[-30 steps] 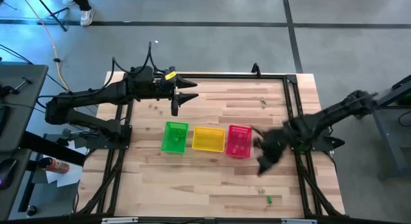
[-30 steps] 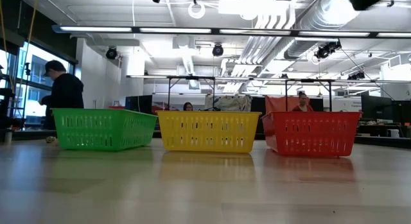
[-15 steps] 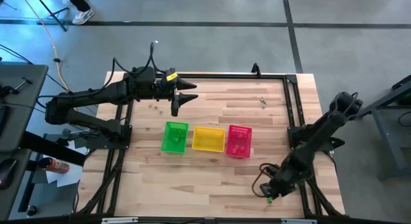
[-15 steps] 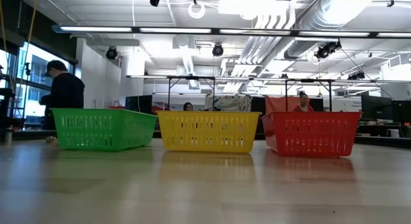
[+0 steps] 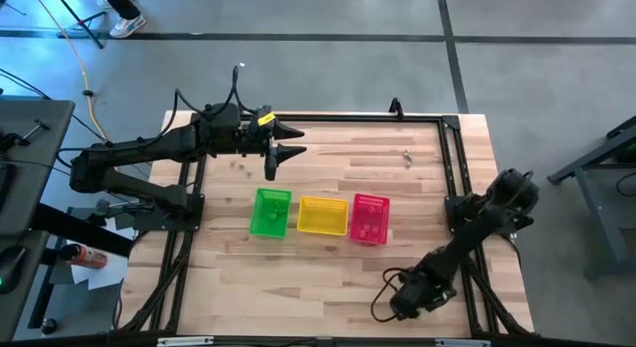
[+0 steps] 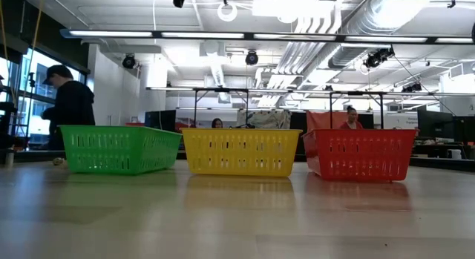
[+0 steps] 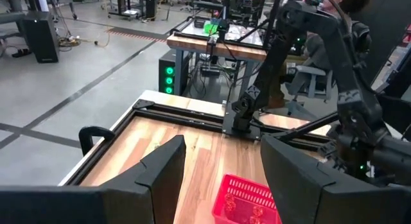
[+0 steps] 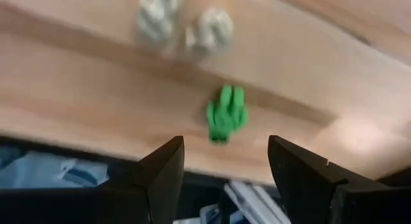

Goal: Sort Halloween decoration
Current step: Put the green skeleton toy into the green basket

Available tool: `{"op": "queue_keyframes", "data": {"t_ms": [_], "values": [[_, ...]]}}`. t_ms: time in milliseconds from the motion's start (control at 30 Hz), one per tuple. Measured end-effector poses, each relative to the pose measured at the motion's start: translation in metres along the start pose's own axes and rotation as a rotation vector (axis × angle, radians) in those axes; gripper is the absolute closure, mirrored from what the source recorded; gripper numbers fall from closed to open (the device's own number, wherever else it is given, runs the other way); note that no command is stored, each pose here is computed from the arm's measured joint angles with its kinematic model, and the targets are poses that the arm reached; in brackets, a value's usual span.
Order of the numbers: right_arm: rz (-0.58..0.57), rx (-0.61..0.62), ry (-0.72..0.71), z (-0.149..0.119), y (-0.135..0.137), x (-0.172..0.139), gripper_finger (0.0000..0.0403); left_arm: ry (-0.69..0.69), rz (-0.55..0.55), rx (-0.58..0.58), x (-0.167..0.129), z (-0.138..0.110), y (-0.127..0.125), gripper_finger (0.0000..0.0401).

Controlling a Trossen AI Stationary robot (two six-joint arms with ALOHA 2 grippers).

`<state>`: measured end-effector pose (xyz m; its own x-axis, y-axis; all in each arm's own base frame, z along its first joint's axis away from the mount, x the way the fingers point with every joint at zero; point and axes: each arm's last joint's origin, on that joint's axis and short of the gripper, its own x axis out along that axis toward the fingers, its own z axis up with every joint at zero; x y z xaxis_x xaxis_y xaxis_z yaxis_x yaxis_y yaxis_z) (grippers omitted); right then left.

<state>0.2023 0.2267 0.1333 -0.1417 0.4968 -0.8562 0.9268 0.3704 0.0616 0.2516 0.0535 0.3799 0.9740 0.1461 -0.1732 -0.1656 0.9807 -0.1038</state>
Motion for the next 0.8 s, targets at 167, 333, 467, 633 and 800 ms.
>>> {"op": "queue_keyframes", "data": {"t_ms": [167,333,467,633,800], "values": [[-0.024,0.014,-0.020,0.004,0.006,0.011,0.0183,0.000,0.000,-0.010,0.000,0.000,0.000,0.0208],[-0.061,0.033,-0.048,0.006,0.003,0.012,0.0196,0.000,0.000,-0.009,0.000,0.000,0.000,0.0208],[-0.067,0.038,-0.073,0.008,0.002,0.012,0.0243,0.000,0.000,-0.009,0.000,0.000,0.000,0.0208],[-0.084,0.061,-0.104,0.012,0.000,0.011,0.0333,0.000,0.000,-0.008,0.000,0.000,0.000,0.0208],[-0.088,0.027,-0.109,0.014,0.000,0.010,0.0393,0.000,0.001,-0.008,0.000,0.000,0.000,0.0208]]}}
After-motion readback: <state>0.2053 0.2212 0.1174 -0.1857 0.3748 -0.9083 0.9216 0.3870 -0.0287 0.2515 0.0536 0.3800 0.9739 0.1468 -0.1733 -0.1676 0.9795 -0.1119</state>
